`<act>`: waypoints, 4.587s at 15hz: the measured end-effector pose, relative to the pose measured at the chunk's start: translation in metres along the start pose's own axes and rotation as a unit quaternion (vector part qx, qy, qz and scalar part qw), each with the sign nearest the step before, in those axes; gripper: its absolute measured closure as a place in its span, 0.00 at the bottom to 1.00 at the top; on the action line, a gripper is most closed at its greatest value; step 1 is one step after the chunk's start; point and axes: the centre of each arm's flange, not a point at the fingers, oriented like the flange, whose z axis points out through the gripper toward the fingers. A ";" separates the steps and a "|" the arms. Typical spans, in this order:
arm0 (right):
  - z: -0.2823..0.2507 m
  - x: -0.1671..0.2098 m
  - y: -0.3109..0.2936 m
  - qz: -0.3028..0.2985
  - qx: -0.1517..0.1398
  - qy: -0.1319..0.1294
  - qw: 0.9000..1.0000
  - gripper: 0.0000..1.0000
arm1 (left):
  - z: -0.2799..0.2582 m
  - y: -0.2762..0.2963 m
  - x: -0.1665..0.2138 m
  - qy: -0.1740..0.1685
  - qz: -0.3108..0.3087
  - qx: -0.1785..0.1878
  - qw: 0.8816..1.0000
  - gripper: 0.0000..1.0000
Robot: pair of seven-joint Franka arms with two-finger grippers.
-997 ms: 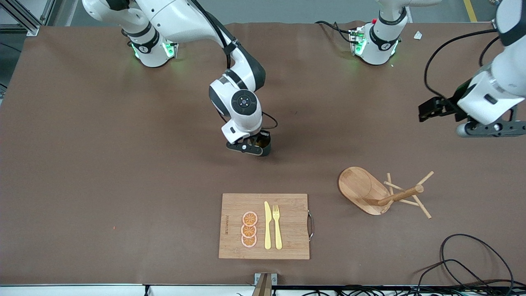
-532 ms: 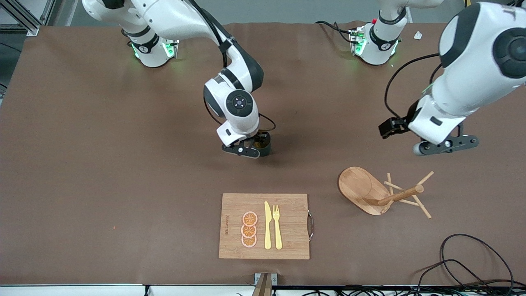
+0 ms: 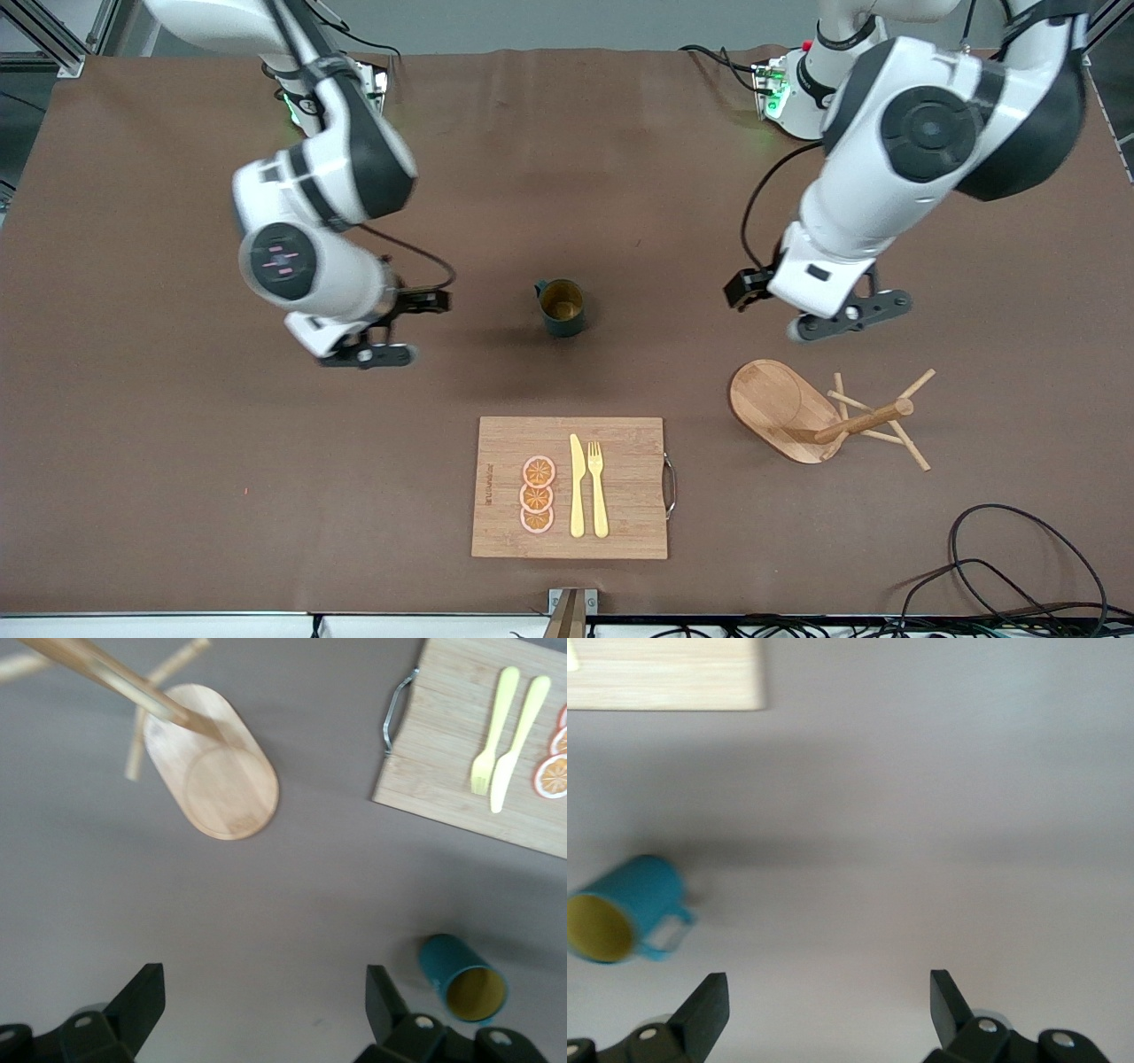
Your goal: Pass cup and hang on rack
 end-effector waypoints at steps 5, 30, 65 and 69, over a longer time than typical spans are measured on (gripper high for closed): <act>-0.041 0.005 0.135 -0.028 -0.004 0.011 1.000 0.00 | 0.037 0.068 -0.046 0.013 -0.036 0.013 0.999 0.00; -0.147 -0.042 0.275 0.023 -0.010 0.047 0.999 0.00 | 0.268 0.263 -0.318 0.301 -0.207 0.054 0.929 0.02; -0.227 -0.170 0.269 0.030 -0.004 0.087 0.996 0.00 | 0.370 0.273 -0.318 0.365 -0.255 0.038 0.895 0.40; -0.225 -0.170 0.269 0.030 -0.004 0.085 0.996 0.00 | 0.369 0.272 -0.312 0.368 -0.257 0.038 0.893 0.46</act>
